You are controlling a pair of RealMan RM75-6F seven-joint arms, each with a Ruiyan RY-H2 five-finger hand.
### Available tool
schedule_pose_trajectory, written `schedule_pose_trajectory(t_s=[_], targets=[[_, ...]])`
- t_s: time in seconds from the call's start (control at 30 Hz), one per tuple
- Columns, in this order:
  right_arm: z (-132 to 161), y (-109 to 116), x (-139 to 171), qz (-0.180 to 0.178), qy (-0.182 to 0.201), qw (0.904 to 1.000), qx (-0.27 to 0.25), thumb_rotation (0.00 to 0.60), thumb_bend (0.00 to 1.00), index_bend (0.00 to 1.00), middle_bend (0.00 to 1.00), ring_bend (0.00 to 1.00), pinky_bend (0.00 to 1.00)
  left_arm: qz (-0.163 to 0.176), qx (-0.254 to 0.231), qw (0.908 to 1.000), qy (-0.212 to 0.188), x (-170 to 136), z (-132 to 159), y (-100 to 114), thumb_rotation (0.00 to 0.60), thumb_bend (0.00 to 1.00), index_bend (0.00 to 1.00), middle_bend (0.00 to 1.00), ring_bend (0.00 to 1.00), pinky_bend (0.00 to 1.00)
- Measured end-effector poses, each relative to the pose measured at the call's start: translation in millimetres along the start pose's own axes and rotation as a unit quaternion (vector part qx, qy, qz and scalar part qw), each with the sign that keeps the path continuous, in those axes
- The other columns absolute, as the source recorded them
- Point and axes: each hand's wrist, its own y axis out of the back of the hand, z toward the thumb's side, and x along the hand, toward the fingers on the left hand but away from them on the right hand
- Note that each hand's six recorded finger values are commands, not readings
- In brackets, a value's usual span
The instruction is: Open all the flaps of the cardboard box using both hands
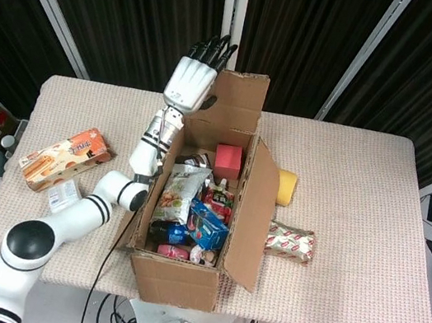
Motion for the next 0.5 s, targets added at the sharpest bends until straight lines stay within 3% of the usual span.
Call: schedule_pose_trajectory(t_s=[0.27, 0.5], targets=[[-1, -3, -3, 0.008, 0.004, 1.0, 0.0, 0.6, 0.04, 0.0, 0.0, 0.0, 0.0, 0.017, -0.005, 0.9998, -0.011, -10, -7, -1, 0.6, 0.17, 0.0, 0.0, 0.04, 0.18], [2, -12, -1, 0.02, 0.013, 0.9997, 0.012, 0.6, 0.05, 0.0, 0.0, 0.0, 0.0, 0.009, -0.048, 0.9983, -0.031, -46, -18, 7, 0.6, 0.15, 0.0, 0.0, 0.04, 0.18]])
